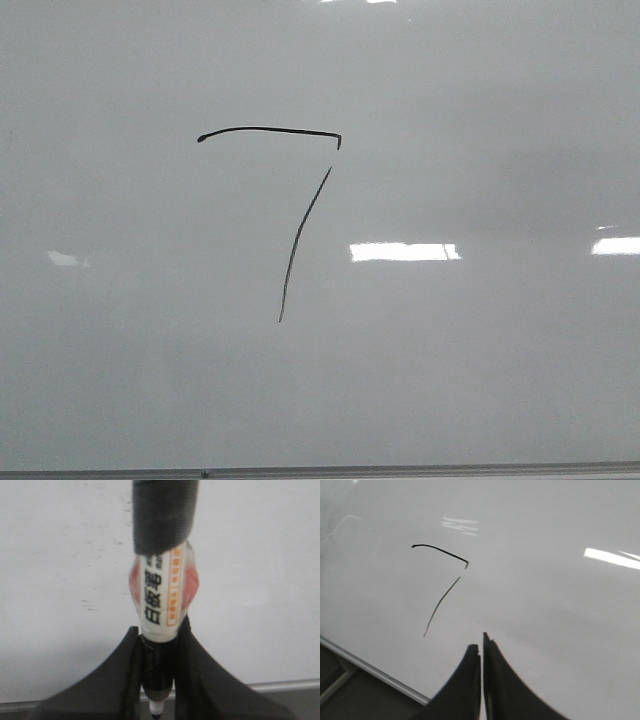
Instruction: Write number 7 on whiteboard
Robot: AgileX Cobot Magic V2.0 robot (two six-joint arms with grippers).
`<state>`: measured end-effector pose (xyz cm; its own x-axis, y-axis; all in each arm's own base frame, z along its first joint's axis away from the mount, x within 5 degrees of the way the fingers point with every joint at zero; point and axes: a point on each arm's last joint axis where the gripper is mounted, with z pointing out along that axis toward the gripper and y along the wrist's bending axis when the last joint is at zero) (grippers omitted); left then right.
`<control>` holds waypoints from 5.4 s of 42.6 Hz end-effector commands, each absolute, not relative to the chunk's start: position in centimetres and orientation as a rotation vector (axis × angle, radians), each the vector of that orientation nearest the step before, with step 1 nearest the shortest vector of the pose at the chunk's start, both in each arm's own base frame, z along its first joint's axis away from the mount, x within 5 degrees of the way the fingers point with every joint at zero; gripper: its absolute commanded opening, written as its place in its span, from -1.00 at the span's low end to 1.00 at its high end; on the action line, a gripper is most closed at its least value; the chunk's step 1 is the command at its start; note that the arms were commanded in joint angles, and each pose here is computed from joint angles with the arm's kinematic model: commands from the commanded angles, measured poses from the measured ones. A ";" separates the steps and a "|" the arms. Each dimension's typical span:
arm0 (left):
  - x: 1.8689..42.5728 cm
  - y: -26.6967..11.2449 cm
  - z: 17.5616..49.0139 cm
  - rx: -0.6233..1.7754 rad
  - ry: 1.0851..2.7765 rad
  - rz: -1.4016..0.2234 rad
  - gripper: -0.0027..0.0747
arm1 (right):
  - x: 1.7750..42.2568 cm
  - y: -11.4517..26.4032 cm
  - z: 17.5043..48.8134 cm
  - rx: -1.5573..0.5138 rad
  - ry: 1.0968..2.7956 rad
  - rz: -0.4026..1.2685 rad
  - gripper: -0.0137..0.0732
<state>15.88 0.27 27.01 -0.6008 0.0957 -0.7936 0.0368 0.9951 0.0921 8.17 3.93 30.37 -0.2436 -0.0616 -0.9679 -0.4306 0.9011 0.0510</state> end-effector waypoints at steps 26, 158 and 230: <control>25.7 0.9 22.6 0.051 1.991 0.066 -0.98 | 5.8 2.2 28.8 -0.151 1.565 0.243 -0.84; 8.2 -0.8 30.9 0.128 1.617 -0.031 -0.98 | 5.8 2.2 28.8 -0.153 1.567 0.244 -0.84; 5.5 0.2 20.4 -0.027 1.555 0.027 -0.98 | 5.8 2.2 28.8 -0.152 1.567 0.244 -0.84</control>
<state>5.61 0.13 19.71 -0.0739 0.0098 -0.9972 -0.0280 0.9995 0.0119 5.70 2.55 27.52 -0.0735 0.0268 -0.9969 -0.2914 0.9554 0.0471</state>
